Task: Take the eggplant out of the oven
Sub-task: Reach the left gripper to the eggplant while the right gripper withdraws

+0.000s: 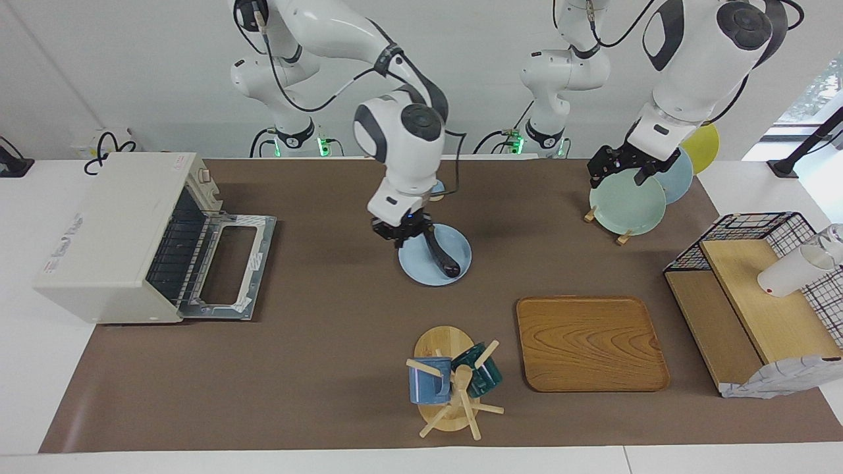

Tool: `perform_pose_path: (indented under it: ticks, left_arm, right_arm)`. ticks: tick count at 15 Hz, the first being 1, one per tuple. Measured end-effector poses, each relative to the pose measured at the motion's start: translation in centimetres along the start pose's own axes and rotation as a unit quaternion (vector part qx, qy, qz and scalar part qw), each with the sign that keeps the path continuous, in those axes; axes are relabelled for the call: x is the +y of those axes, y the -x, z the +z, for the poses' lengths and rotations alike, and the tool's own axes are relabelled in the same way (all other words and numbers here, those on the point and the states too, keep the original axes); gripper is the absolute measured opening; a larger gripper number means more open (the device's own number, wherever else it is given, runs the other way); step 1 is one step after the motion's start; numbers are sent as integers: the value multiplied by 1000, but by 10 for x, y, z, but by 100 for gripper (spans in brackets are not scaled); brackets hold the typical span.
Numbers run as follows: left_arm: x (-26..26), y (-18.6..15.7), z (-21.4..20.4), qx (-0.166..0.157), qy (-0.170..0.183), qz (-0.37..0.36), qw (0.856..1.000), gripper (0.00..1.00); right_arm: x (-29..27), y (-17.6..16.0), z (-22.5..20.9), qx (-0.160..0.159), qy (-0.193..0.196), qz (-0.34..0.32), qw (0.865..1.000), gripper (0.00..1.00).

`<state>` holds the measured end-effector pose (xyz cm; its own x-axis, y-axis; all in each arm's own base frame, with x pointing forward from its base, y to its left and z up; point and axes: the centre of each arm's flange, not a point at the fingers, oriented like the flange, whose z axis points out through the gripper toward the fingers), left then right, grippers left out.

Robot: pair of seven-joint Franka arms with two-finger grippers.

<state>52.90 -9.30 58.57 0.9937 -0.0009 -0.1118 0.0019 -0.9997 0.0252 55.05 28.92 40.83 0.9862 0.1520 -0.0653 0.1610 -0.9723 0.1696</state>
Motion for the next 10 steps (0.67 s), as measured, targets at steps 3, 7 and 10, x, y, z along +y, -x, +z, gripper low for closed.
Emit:
perform_pose_path:
  ticks: [3, 7, 10]
  left_arm:
    - [5, -1, 0, 6, 1, 4, 1000, 100]
    - [47, -1, 19, 25, 8, -4, 1000, 100]
    - [91, 7, 38, 21, 37, -11, 999, 100]
  right_arm:
    - [103, 19, 55, -10, 42, 4, 999, 1]
    - [192, 37, 125, -4, 41, -8, 999, 1]
    - [206, 46, 146, 2, 36, -5, 999, 1]
